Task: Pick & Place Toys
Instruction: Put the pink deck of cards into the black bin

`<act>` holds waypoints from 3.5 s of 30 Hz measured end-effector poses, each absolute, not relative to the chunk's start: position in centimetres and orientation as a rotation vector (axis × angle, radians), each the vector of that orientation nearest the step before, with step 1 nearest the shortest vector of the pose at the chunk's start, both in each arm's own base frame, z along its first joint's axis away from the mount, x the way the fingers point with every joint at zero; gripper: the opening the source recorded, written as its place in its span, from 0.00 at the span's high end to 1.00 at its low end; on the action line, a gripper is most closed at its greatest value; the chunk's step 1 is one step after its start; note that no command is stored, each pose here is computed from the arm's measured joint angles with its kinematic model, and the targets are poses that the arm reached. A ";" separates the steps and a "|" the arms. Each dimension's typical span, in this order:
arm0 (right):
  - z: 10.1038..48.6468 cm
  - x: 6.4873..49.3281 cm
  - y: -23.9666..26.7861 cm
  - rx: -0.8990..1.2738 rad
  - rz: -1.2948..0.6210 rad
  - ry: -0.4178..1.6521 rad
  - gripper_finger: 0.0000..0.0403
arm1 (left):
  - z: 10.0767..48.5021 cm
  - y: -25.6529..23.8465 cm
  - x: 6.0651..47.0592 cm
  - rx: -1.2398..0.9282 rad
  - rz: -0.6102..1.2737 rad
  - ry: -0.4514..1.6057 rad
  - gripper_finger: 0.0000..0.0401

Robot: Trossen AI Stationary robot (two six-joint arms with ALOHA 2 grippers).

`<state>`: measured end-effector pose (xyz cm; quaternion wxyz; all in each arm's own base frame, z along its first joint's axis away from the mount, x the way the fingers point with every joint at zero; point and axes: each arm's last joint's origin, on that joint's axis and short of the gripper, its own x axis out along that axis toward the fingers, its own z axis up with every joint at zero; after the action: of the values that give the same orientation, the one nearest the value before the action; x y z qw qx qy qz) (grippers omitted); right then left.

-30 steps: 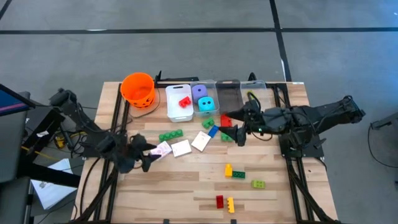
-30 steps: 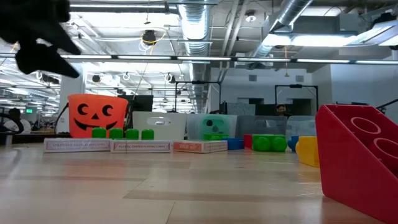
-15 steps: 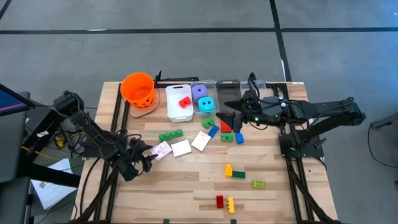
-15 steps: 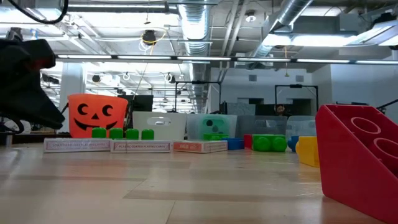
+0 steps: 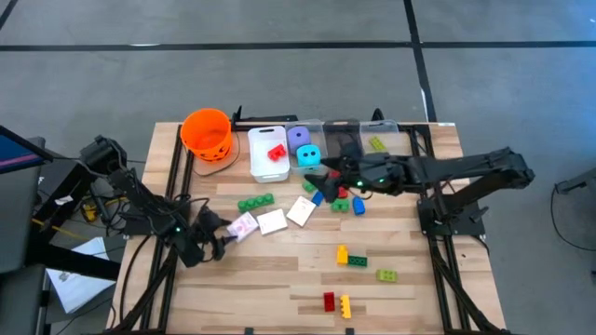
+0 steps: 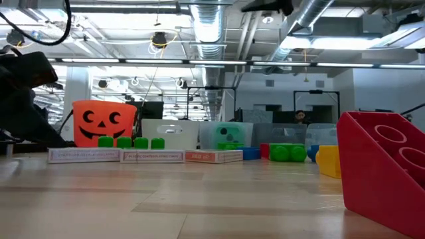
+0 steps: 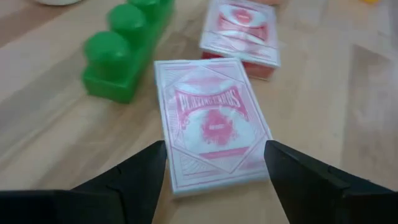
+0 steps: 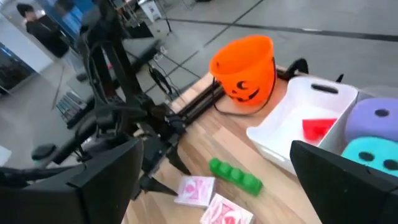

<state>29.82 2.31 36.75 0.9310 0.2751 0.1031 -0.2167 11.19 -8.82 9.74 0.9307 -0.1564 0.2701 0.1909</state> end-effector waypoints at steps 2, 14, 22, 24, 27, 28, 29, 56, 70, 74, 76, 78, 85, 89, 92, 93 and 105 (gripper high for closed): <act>36.4 30.8 2.5 0.573 -0.428 0.192 0.01 | 9.4 -8.7 11.0 -0.310 0.362 0.567 0.32; 35.8 33.5 2.7 0.627 -0.345 0.086 0.01 | 8.5 -8.1 10.4 -0.298 0.337 0.584 0.25; 36.1 33.3 2.7 0.703 -0.348 0.065 0.01 | 8.6 -8.4 10.6 -0.332 0.278 0.621 0.22; 36.1 33.3 2.7 0.703 -0.348 0.066 0.01 | 8.6 -8.6 10.6 -0.352 0.257 0.630 0.22; 36.1 33.3 2.7 0.703 -0.347 0.065 0.01 | 8.7 -8.7 10.7 -0.367 0.245 0.627 0.22; 36.1 33.3 2.7 0.703 -0.347 0.066 0.01 | 8.7 -8.7 10.7 -0.367 0.244 0.626 0.22; 36.1 33.3 2.7 0.703 -0.347 0.066 0.01 | 8.7 -8.7 10.7 -0.367 0.245 0.625 0.22; 36.0 33.3 2.7 0.693 -0.349 0.073 0.01 | 9.2 -9.4 11.1 -0.410 0.137 0.623 0.08; 35.9 33.3 2.5 0.687 -0.358 0.081 0.01 | 9.4 -9.6 11.3 -0.465 0.134 0.606 0.01; 35.9 33.3 2.4 0.686 -0.363 0.082 0.01 | 9.8 -9.9 11.6 -0.530 0.113 0.563 0.01; 35.9 33.3 2.3 0.689 -0.353 0.086 0.01 | 10.1 -10.0 11.7 -0.557 0.111 0.524 0.01; 35.9 33.3 2.2 0.690 -0.348 0.089 0.01 | 10.4 -10.1 11.9 -0.585 0.110 0.493 0.01; 35.9 33.4 2.0 0.700 -0.301 0.108 0.01 | 11.4 -10.5 12.4 -0.715 0.081 0.399 0.01; 35.9 33.4 2.2 0.711 -0.241 0.133 0.01 | 12.3 -10.9 12.7 -0.797 0.038 0.330 0.01; 35.9 33.4 2.4 0.716 -0.207 0.147 0.01 | 12.9 -11.1 12.8 -0.856 -0.018 0.304 0.01; 35.8 33.4 2.4 0.719 -0.195 0.152 0.01 | 13.1 -11.3 12.9 -0.879 -0.049 0.305 0.01; 35.8 33.4 2.6 0.722 -0.137 0.177 0.01 | 16.7 -10.8 15.2 -1.077 -0.021 0.059 0.03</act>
<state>33.44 2.65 35.83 0.9294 0.3526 0.0863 -0.0668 15.24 -10.78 16.65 0.8580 -0.5128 0.0280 -0.0100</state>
